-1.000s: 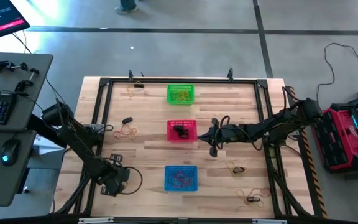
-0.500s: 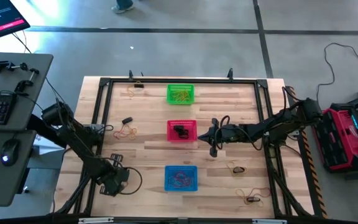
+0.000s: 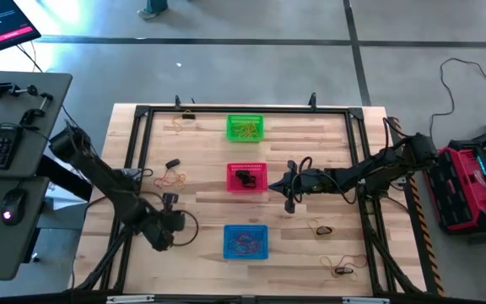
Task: Sort rubber bands into baskets
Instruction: Put the red rubber band into the blue bin
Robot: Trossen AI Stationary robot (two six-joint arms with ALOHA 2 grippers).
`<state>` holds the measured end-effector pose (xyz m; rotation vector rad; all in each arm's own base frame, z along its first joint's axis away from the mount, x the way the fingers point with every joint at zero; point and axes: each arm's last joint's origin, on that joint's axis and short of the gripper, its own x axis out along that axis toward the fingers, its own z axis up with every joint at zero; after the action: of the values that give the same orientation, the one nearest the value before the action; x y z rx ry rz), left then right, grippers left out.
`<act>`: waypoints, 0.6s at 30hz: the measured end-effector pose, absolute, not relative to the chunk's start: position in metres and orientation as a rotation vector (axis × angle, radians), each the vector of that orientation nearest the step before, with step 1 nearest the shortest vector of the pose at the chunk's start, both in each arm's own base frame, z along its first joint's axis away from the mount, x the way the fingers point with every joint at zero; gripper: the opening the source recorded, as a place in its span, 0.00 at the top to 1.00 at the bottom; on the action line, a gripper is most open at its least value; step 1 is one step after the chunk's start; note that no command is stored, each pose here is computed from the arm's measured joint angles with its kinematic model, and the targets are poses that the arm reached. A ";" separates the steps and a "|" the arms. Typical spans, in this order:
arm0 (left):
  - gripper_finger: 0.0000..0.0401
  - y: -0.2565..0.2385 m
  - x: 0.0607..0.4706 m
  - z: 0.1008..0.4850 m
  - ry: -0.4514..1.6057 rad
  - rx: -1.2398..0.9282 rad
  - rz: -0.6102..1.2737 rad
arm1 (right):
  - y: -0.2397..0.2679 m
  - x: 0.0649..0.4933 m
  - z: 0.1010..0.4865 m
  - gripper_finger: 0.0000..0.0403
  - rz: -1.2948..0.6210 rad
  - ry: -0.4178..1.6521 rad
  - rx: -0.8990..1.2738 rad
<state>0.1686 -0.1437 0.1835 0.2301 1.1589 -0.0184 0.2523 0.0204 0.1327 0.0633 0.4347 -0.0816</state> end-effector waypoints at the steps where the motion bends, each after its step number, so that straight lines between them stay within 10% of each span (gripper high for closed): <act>1: 1.00 -0.141 0.172 0.186 1.127 0.237 -0.017 | 0.020 0.252 0.133 1.00 -0.082 0.435 0.065; 18: 1.00 -0.101 0.244 0.215 0.696 0.276 -0.067 | 0.020 0.252 0.133 1.00 -0.082 0.435 0.065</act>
<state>0.2438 -0.1005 0.2154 0.2758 0.6965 -0.0668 0.2523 0.0204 0.1327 0.0652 0.4346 -0.0823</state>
